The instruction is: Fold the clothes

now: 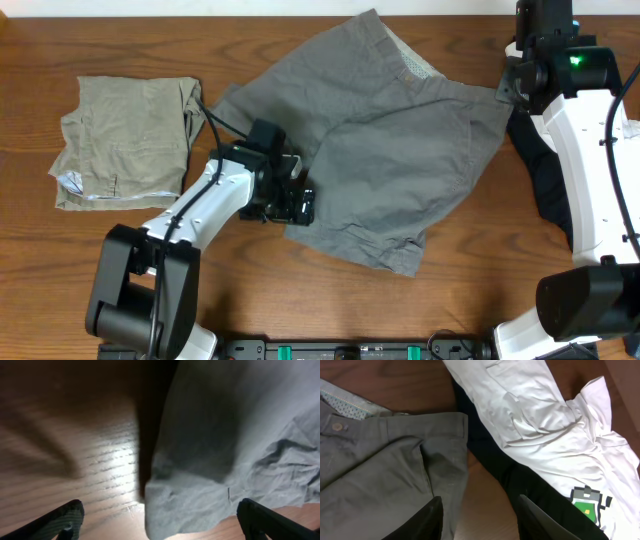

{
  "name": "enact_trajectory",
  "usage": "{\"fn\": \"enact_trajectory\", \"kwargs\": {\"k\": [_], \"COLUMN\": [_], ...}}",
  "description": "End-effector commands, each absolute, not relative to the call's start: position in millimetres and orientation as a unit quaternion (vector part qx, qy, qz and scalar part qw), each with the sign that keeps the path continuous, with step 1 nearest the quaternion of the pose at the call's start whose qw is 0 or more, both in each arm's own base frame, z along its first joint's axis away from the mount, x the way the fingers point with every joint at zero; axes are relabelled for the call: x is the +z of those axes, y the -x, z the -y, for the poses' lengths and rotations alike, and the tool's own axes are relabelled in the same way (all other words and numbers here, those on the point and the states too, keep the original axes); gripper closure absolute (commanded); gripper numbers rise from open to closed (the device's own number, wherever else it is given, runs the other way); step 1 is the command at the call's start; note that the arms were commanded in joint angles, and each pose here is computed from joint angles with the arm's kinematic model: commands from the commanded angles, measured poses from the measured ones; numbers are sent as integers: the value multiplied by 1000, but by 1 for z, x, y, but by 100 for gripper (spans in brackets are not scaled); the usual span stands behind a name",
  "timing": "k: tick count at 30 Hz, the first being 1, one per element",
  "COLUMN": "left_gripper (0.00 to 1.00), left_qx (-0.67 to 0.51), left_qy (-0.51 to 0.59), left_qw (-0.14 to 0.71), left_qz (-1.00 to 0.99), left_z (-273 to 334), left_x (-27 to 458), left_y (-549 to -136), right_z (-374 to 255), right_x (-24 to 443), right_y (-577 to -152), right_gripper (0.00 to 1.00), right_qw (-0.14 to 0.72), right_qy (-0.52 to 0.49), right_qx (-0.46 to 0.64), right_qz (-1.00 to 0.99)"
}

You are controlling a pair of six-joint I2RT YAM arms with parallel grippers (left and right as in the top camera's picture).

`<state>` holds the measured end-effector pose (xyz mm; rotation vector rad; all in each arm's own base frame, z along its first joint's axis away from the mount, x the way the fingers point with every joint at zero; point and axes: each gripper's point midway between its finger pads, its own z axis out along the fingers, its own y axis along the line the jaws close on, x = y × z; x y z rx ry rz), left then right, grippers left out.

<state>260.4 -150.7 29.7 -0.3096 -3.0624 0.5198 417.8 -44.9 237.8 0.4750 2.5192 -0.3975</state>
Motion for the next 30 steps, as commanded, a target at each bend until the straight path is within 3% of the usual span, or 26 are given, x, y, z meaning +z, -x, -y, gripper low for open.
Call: {"fn": "enact_trajectory", "kwargs": {"k": [1,3,9,13,15,16,18,19,22,25,30], "left_gripper": [15,20,21,39,43,52,91,94,94,94,94], "left_qx": [211,215,211,209,209,209,209,208,175,68,-27], "left_qy": [101,107,130,133,133,134,134,133,125,98,-4], "left_qw": [26,29,43,49,48,48,49,49,45,29,-42], "left_qz": [972,970,968,968,968,968,968,968,976,992,999], "left_z": [166,170,180,181,181,181,181,181,166,117,37], "left_x": [31,32,24,21,21,21,21,21,20,26,72], "left_y": [-253,-251,-237,-232,-232,-232,-232,-232,-236,-251,-300], "right_z": [46,46,47,47,47,47,47,47,47,47,44], "right_x": [250,250,249,249,248,248,247,247,247,246,244], "right_y": [-417,-417,-416,-415,-414,-414,-413,-413,-412,-410,-409], "right_gripper": [54,55,55,55,55,55,55,55,55,55,54], "right_qw": [283,283,279,277,276,275,273,272,271,267,263], "right_qy": [-175,-175,-174,-174,-174,-173,-173,-173,-172,-172,-169], "right_qx": [-148,-148,-149,-149,-149,-150,-150,-150,-151,-152,-143], "right_qz": [-931,-931,-933,-933,-933,-934,-934,-935,-935,-936,-939]}}
